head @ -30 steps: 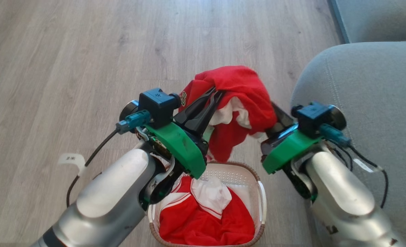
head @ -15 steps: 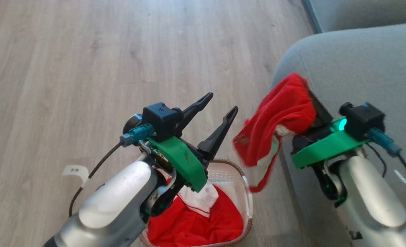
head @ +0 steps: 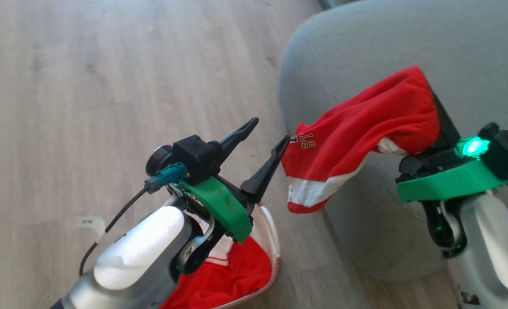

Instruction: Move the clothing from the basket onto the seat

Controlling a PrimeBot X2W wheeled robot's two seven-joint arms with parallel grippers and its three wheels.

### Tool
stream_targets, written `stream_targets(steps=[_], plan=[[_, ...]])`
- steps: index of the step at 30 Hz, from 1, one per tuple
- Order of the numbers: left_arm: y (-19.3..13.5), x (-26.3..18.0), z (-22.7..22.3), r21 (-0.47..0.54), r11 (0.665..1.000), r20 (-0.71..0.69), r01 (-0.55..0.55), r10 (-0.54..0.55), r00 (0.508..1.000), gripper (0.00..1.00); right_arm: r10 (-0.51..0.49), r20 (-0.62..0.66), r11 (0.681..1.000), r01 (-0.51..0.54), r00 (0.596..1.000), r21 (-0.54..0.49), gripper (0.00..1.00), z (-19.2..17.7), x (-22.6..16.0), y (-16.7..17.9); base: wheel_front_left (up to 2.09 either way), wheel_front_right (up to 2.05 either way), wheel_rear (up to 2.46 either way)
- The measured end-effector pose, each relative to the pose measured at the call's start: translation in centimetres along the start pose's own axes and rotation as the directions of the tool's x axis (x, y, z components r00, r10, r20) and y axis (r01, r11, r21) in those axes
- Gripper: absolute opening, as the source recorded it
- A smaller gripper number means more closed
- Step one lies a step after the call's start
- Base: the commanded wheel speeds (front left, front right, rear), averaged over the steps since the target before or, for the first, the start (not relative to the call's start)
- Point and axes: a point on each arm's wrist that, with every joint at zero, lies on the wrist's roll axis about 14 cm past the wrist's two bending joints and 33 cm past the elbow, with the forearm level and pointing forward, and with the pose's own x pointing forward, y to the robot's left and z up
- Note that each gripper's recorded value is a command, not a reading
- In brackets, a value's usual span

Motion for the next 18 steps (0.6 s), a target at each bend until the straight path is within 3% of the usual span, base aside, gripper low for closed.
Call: stream_targets(steps=[7, 18], plan=[[-1.9, 2.2, -1.5, -0.016, 0.995, -0.025, 0.100, -0.101, 0.995, 1.00, -0.122, 0.048, 0.990, 0.125, 0.991, -0.059, 0.00, 2.7, -2.5, -4.0, 0.00, 0.00, 0.00], [-5.2, 5.0, -3.0, -0.036, 0.972, -0.035, 0.234, -0.235, 0.971, 1.00, -0.272, 0.072, 0.955, 0.278, 0.960, -0.107, 0.00, 4.8, -7.0, -7.4, 0.00, 0.00, 0.00]])
